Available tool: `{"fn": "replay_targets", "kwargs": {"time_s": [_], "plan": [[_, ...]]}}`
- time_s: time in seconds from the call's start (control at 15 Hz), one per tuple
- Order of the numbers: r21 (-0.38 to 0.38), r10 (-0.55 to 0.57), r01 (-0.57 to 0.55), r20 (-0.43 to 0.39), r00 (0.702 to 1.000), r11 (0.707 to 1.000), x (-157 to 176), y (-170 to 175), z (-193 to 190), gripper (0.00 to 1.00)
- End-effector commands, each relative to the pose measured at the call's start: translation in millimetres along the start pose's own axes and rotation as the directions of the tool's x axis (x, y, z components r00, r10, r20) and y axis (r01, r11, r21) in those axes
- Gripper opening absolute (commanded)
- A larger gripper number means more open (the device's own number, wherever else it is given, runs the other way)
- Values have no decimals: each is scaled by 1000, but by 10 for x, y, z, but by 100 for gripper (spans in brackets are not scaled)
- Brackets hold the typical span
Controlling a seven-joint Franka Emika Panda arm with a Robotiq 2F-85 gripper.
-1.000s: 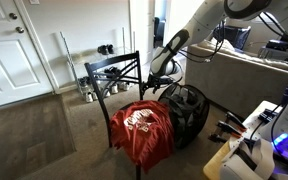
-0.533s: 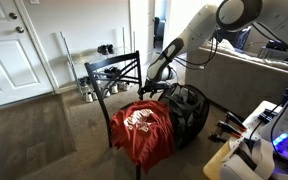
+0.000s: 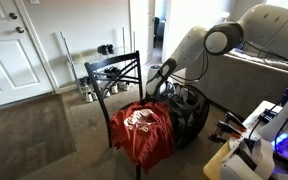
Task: Put the red shirt in the laundry bag
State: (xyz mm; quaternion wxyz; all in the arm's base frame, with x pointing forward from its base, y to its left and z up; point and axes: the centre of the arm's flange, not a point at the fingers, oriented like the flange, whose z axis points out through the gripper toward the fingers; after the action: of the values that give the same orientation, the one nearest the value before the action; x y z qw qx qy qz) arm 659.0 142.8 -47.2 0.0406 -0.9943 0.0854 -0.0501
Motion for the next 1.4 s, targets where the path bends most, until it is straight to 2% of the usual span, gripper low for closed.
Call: {"fn": "replay_targets", "kwargs": {"time_s": [0.0,0.53,0.6,0.73,1.2,1.33], "plan": [[-56,-8,9,29,1000,998,83,-66,208,100],[-97,7,6,134,991,995,-72,69,717,100],[-86,0,11,134,991,996,-67,67,733,75],[-78,-4,14,136,991,997,-27,40,701,68],[-54,-9,15,109,994,998,29,-49,547,22],[-22,-25,27,103,994,999,-9,-86,455,8]]}}
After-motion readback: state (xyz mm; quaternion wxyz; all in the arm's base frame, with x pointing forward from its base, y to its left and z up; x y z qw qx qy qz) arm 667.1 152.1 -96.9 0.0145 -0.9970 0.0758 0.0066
